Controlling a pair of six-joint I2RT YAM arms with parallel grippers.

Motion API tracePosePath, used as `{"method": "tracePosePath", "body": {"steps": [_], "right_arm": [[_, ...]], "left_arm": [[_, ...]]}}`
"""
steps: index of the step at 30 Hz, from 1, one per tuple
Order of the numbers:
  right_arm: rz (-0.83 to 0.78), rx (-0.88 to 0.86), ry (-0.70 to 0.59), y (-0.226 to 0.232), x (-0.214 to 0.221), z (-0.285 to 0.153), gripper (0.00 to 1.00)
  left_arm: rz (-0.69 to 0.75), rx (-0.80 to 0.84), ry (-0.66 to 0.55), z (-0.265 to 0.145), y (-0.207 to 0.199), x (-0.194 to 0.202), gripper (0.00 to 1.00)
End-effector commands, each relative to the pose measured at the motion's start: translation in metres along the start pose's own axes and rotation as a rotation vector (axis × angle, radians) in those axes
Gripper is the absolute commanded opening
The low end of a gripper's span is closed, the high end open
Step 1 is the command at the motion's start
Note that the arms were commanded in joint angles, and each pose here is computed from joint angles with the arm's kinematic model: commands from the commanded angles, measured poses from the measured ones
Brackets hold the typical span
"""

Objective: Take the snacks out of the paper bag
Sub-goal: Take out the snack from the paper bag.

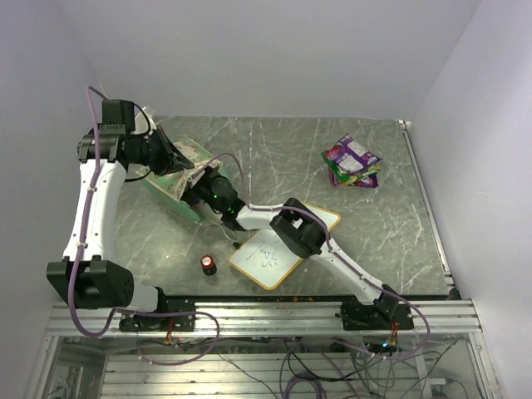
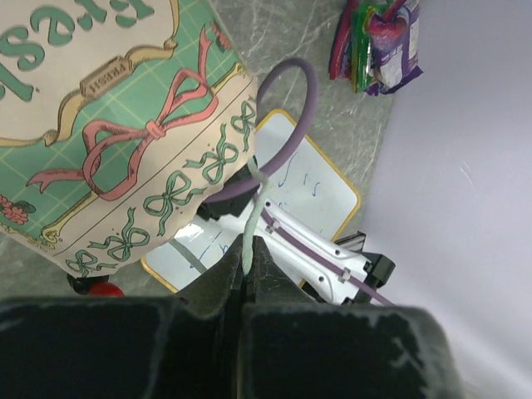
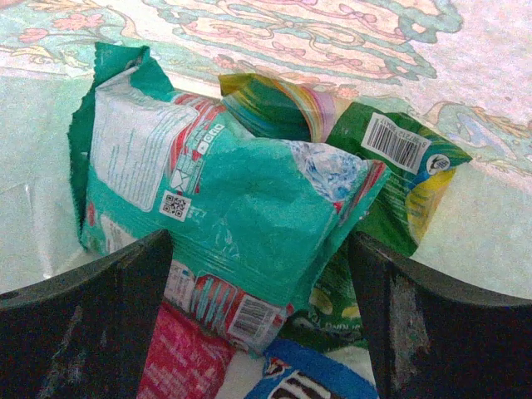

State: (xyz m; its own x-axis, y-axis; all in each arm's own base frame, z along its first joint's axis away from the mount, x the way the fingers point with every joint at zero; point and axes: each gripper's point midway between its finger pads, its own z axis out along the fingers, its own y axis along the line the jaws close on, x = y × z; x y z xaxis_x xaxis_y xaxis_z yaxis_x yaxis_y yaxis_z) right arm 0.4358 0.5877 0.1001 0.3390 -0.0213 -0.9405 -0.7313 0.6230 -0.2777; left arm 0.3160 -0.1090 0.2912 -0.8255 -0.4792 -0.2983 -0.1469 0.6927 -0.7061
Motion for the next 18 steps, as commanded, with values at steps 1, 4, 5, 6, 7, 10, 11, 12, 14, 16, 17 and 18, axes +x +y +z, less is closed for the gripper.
{"method": "tracePosePath", "body": {"steps": [1, 4, 5, 6, 7, 10, 11, 12, 14, 16, 17, 18], "right_arm": [[0.021, -0.034, 0.007, 0.001, 0.019, 0.009, 0.87], [0.024, -0.057, 0.004, 0.004, 0.027, 0.015, 0.89], [0.026, -0.063, 0.006, 0.006, 0.03, 0.018, 0.89], [0.027, -0.066, 0.007, 0.007, 0.032, 0.02, 0.88], [0.029, -0.073, 0.01, 0.008, 0.035, 0.021, 0.87], [0.04, -0.081, 0.006, 0.009, 0.039, 0.025, 0.72], [0.037, -0.084, 0.005, 0.009, 0.038, 0.026, 0.64], [0.035, -0.083, 0.005, 0.008, 0.039, 0.026, 0.58], [0.017, -0.085, 0.008, 0.006, 0.038, 0.025, 0.47], [0.007, -0.083, 0.002, 0.004, 0.033, 0.024, 0.38], [0.005, -0.084, 0.001, 0.003, 0.031, 0.023, 0.35], [0.002, -0.084, 0.0, 0.002, 0.029, 0.022, 0.31]], "left_arm": [[0.006, 0.022, 0.012, 0.0, -0.006, 0.01, 0.07], [0.005, 0.012, 0.014, 0.0, -0.004, 0.012, 0.07], [0.003, 0.007, 0.013, -0.001, -0.003, 0.013, 0.07], [0.002, 0.001, 0.012, -0.001, -0.002, 0.014, 0.07], [0.001, -0.003, 0.011, -0.002, -0.001, 0.014, 0.07], [-0.005, -0.014, 0.007, -0.004, 0.0, 0.015, 0.07], [-0.013, -0.019, 0.01, -0.003, 0.001, 0.016, 0.07], [-0.022, -0.022, 0.014, -0.003, 0.002, 0.018, 0.07], [-0.031, -0.023, 0.021, -0.002, 0.003, 0.02, 0.07], [-0.04, -0.025, 0.016, -0.001, 0.005, 0.019, 0.07], [-0.043, -0.026, 0.013, -0.001, 0.004, 0.019, 0.07], [-0.047, -0.025, 0.008, -0.001, 0.004, 0.018, 0.07]]}}
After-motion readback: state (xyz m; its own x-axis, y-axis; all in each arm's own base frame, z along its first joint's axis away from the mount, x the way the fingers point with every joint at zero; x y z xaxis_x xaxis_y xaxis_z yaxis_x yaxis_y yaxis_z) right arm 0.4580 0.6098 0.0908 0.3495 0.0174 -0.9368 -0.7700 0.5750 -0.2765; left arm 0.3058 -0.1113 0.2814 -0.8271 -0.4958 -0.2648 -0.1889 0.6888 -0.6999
